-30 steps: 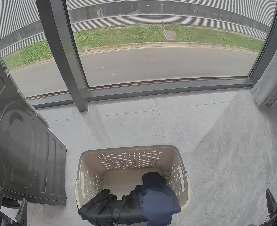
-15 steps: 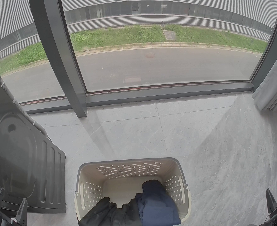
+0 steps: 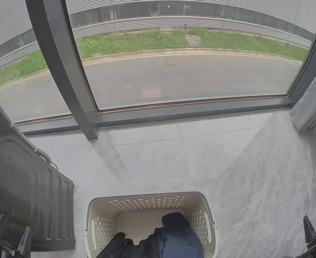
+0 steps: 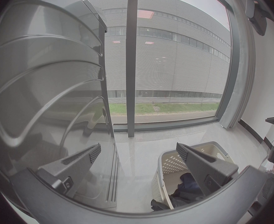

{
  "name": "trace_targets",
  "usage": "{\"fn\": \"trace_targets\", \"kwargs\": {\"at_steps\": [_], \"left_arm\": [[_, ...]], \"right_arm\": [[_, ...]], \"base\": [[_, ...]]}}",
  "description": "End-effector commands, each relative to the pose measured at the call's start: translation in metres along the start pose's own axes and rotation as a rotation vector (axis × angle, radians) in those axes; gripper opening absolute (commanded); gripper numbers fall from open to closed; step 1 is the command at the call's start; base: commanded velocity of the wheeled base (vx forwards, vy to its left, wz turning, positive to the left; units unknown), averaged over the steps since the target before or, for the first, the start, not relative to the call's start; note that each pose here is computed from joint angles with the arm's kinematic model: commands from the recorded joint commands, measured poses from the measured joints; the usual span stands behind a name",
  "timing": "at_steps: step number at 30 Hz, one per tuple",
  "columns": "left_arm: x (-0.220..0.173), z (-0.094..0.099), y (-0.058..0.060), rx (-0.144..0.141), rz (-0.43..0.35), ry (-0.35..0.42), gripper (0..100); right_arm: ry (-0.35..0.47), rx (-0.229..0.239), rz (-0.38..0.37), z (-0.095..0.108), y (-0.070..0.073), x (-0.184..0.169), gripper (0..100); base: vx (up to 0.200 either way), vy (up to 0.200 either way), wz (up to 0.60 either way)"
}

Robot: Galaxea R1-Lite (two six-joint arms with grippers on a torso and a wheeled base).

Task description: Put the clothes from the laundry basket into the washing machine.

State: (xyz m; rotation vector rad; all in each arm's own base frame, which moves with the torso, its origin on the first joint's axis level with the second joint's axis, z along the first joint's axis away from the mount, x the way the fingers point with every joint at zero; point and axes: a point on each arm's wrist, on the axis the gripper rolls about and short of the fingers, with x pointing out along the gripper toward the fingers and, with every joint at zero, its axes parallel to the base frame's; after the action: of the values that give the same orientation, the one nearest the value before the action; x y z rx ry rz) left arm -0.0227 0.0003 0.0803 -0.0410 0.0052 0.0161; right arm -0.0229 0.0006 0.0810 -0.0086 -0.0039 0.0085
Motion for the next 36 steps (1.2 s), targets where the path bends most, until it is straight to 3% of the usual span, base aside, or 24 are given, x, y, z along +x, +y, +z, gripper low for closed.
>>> {"fn": "trace_targets", "kwargs": {"at_steps": [1,36], "left_arm": [[0.0005,-0.0042,0.0002,0.0,0.001,0.007,100],[0.0005,-0.0042,0.0002,0.0,0.001,0.007,100]], "right_arm": [[0.011,0.0,0.001,-0.005,0.0,0.0009,100],[0.011,0.0,0.001,-0.005,0.0,0.0009,100]], "base": [[0.0,0.0,0.0],[0.017,0.0,0.0]]}}
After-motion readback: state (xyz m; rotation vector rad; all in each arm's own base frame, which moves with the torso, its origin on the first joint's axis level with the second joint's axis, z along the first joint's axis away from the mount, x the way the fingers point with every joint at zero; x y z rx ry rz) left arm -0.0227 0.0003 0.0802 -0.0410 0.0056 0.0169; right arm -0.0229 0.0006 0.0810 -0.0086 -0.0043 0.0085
